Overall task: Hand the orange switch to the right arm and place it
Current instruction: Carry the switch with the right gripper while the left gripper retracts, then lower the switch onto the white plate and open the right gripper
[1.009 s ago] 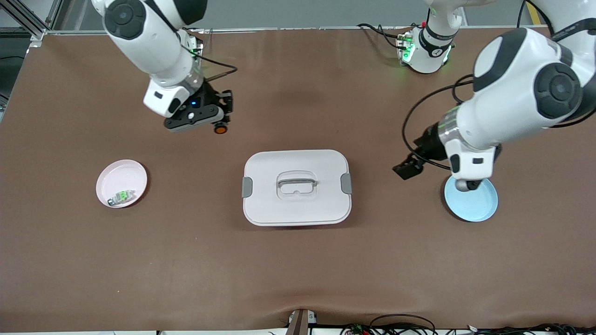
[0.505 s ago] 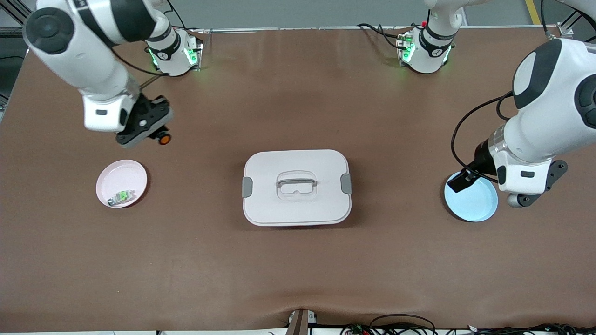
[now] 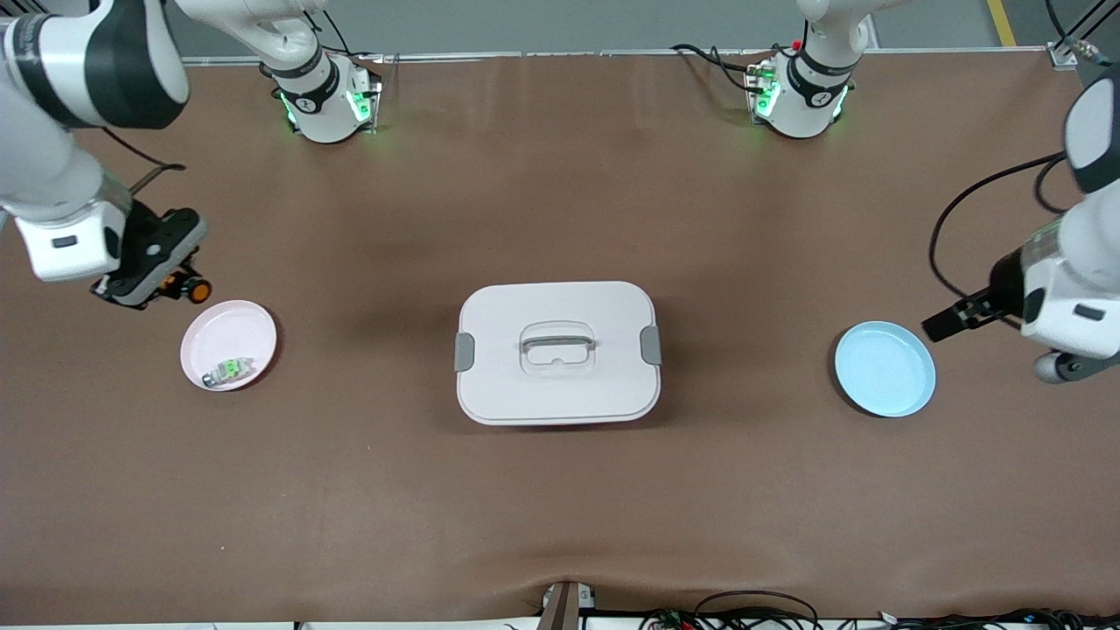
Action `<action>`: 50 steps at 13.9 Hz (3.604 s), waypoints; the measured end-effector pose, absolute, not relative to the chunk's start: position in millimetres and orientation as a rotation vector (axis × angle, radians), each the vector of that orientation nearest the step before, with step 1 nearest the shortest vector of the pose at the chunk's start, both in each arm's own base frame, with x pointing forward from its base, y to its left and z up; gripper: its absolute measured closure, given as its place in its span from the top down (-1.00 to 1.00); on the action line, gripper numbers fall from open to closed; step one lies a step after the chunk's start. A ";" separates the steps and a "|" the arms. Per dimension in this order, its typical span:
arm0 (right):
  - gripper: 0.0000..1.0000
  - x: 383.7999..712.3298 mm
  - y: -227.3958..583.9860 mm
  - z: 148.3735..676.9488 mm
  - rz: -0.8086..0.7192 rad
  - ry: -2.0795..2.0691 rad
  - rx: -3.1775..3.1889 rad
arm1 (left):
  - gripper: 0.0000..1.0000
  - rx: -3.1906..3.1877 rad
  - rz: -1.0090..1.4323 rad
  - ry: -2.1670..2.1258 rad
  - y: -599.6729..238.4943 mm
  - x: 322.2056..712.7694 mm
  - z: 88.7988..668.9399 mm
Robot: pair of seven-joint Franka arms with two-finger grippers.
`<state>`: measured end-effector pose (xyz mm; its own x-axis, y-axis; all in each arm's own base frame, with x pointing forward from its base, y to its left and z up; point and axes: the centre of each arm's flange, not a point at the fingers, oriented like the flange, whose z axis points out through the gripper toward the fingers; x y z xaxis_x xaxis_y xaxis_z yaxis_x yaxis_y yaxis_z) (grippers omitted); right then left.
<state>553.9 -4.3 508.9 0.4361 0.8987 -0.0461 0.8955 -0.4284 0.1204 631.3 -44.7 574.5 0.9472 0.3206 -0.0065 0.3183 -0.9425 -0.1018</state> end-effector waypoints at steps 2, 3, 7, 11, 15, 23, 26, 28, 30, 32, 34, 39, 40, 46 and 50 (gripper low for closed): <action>-0.25 555.8 -43.7 489.5 0.078 1.660 2.483 | 1.00 -3.004 0.016 -0.405 -39.9 621.3 593.6; -0.25 555.2 -59.6 477.8 0.087 1.677 2.460 | 1.00 -3.002 0.004 -0.386 -40.6 617.3 601.2; -0.25 550.1 -97.4 427.5 0.076 1.719 2.427 | 1.00 -2.989 0.016 -0.250 -44.9 602.5 616.9; -0.25 541.5 -114.8 378.4 0.098 1.735 2.398 | 1.00 -3.036 0.073 -0.081 -38.6 575.2 623.4; -0.25 524.8 -109.7 347.6 0.057 1.789 2.386 | 1.00 -3.063 0.066 -0.014 -43.3 549.4 636.0; -0.25 506.3 -123.2 303.5 0.008 1.923 2.298 | 1.00 -3.085 0.081 0.009 -52.0 528.6 637.0; -0.25 500.2 -128.6 276.9 0.034 1.912 2.293 | 1.00 -3.085 0.065 0.005 -50.6 525.4 642.7; -0.25 498.4 -127.3 260.7 0.028 1.923 2.295 | 1.00 -3.086 0.065 0.002 -49.7 525.5 642.8; -0.25 497.1 -126.5 246.9 0.015 1.935 2.303 | 1.00 -3.086 0.064 0.003 -49.9 525.4 642.9; -0.25 496.4 -126.0 236.3 0.010 1.941 2.306 | 1.00 -3.096 0.066 0.006 -51.7 525.2 642.8; -0.25 496.1 -125.7 227.3 0.012 1.944 2.306 | 1.00 -3.103 0.067 0.008 -53.0 525.1 642.8; -0.25 486.2 -125.5 201.0 0.005 1.952 2.320 | 1.00 -3.104 0.068 0.007 -52.6 525.1 642.7; -0.25 485.7 -125.3 198.9 0.009 1.951 2.318 | 1.00 -3.104 0.068 0.007 -52.6 525.1 642.6; -0.25 482.6 -130.9 194.0 0.011 1.937 2.329 | 1.00 -3.104 0.072 0.007 -52.6 525.1 641.6; -0.24 480.9 -131.3 192.3 0.007 1.938 2.334 | 1.00 -3.104 0.072 0.005 -52.1 525.1 641.6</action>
<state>480.9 -131.3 192.3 0.1861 0.9804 -0.0654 0.9798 -0.1803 0.0862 525.1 -52.1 641.6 0.9989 -0.0027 -0.0463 -0.0044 -0.9993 -0.0368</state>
